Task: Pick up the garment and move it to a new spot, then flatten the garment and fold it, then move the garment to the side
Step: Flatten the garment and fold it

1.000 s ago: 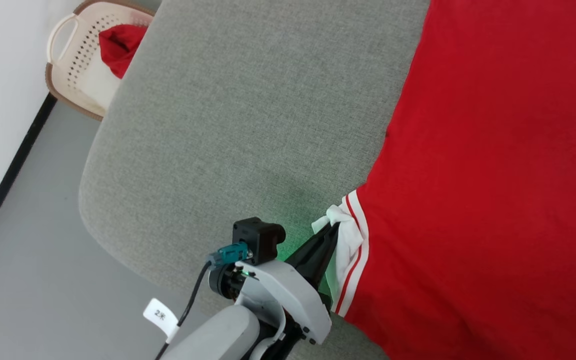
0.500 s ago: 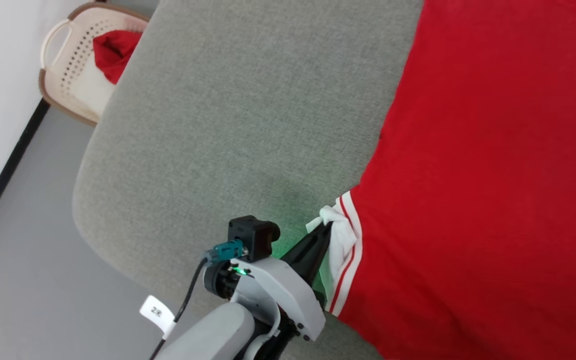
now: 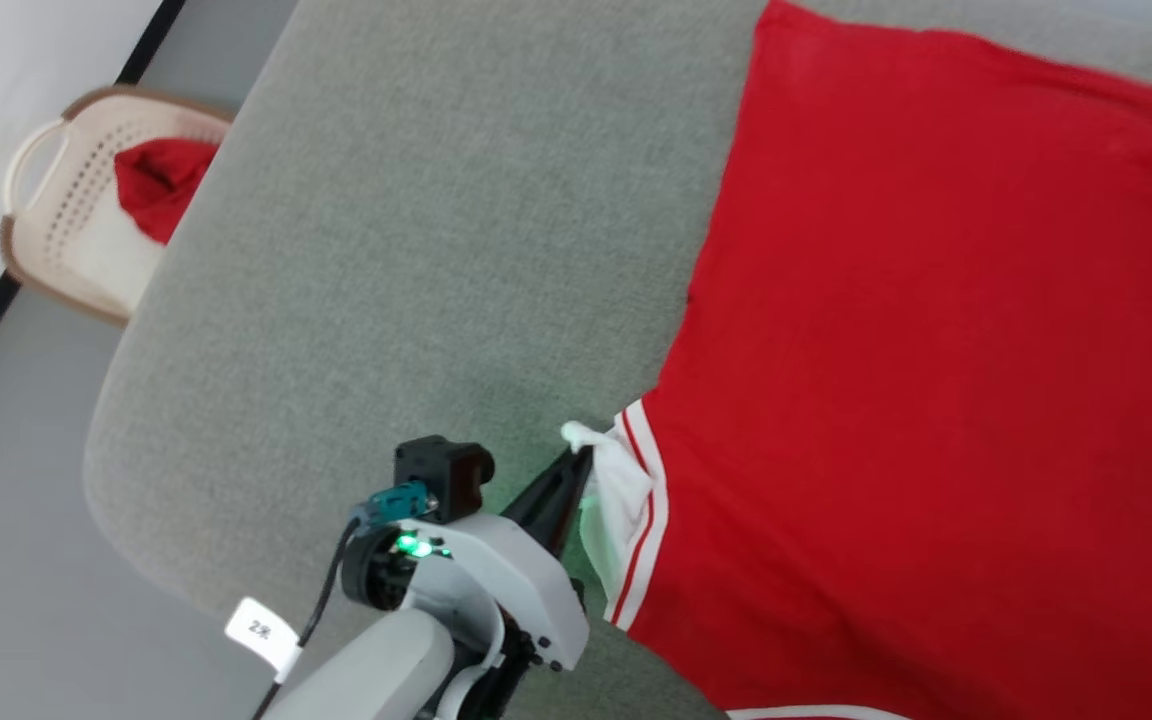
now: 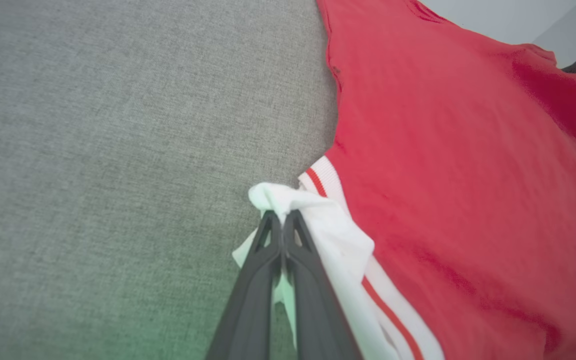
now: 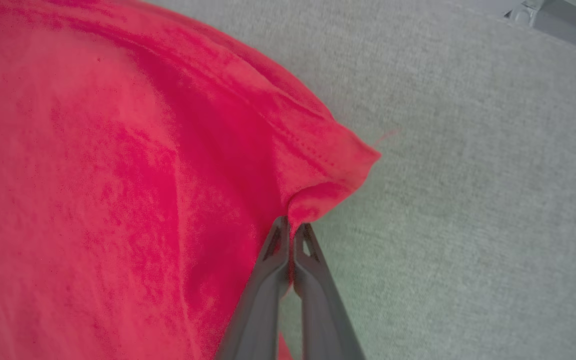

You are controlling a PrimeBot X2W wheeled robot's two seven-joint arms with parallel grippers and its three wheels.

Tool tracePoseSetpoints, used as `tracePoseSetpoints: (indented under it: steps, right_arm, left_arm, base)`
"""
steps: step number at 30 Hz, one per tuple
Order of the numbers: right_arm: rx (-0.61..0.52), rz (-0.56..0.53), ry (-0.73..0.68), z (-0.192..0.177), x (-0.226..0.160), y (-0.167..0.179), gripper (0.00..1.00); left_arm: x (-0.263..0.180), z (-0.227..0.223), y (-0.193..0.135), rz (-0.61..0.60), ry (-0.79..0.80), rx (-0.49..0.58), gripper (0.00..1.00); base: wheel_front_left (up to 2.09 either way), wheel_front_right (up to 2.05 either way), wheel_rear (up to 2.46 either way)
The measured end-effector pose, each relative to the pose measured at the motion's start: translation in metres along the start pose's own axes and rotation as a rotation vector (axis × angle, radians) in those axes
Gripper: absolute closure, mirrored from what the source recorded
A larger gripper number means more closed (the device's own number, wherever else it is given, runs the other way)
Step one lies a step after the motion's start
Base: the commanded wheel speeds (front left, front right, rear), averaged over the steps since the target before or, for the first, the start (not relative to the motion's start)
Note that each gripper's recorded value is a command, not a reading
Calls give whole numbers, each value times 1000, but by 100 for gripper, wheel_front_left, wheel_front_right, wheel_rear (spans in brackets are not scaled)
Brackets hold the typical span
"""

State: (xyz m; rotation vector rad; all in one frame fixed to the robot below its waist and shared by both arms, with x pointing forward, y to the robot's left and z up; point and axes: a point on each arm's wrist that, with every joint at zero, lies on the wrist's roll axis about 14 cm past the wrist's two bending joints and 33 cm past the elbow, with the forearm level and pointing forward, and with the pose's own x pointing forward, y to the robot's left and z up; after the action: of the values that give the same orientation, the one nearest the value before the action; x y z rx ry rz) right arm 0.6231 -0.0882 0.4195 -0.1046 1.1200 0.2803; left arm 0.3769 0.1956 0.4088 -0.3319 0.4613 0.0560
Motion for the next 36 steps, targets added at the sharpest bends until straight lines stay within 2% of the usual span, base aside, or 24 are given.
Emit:
tracePoseSetpoints:
  steps: [7,12,21,28,35,36]
  right_arm:
    - [-72,34,-16,-39,-33,-7,100]
    - [-68,75,-38,-71,-60,-14,100]
    - [22,111,-37,-148,-101,-27,100]
    - [126,84,-19,-210,-115,-36,100]
    - [188,98,-31,-233,-109,-27,100]
    - [186,96,-40,-233,-108,-26,60]
  left_arm:
    - [-8,9,-1,-10,-26,12,100]
    - [-12,14,-5,-28,-36,21,100]
    - [-23,23,-18,-68,-56,35,100]
    - [-25,28,-26,-95,-68,46,100]
    - [-23,26,-32,-110,-55,49,100]
    - [-23,26,-32,-112,-55,50,100]
  base:
    - [0,0,0]
    - [0,0,0]
    - [0,0,0]
    - [0,0,0]
    - [0,0,0]
    - [0,0,0]
